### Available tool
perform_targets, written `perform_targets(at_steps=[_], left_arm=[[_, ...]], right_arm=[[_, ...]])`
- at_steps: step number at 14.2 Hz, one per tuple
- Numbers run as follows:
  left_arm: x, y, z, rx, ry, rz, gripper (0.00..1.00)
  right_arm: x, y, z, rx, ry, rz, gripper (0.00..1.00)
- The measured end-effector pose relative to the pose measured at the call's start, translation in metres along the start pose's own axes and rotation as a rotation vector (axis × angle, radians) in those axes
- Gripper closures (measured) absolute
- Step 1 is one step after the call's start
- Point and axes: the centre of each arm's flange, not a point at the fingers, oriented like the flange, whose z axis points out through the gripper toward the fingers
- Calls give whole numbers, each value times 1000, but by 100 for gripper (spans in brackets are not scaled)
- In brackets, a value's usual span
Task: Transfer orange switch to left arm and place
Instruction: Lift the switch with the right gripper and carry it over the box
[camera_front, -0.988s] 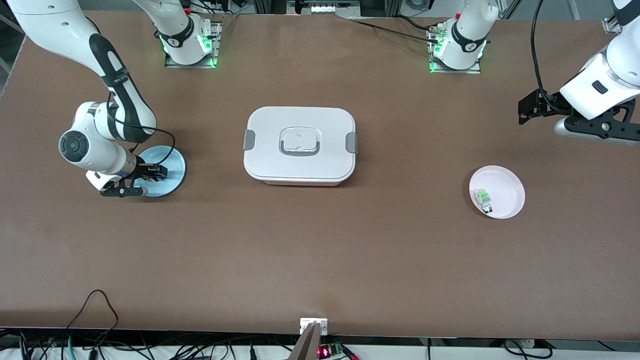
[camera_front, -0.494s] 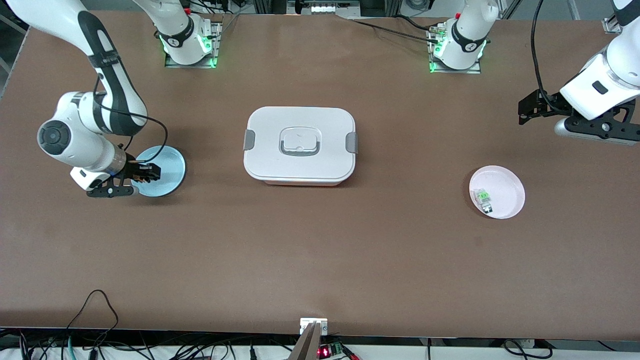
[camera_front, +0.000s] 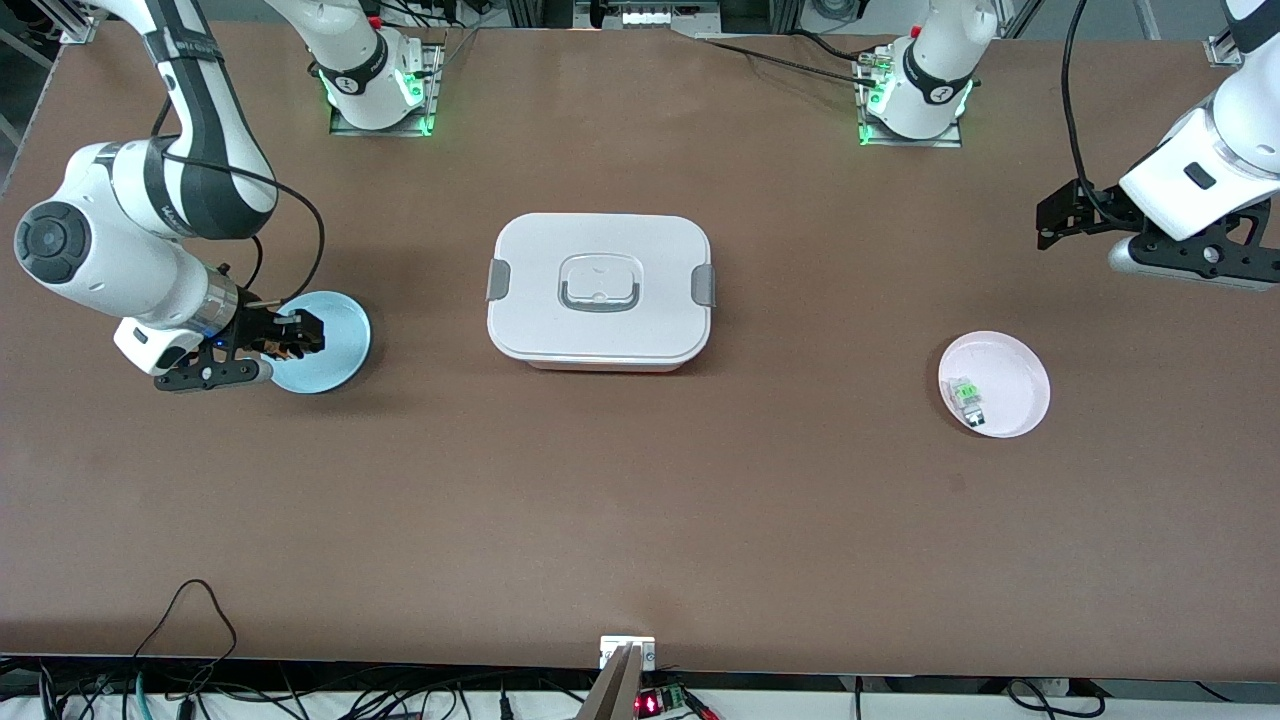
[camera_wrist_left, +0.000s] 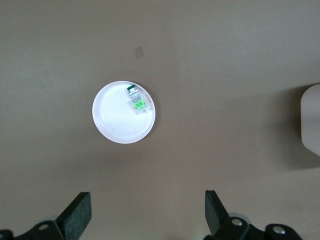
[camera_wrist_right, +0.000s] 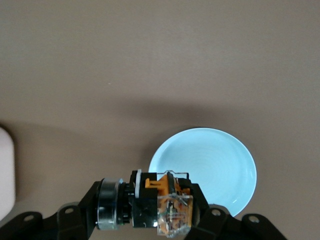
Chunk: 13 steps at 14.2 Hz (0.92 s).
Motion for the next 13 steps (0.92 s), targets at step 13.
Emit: perform_targets(at_steps=[13], left_arm=[[-1,5,4,-70,-24,0,0]], right_arm=[[19,-31,-76,305,211,-685,27]])
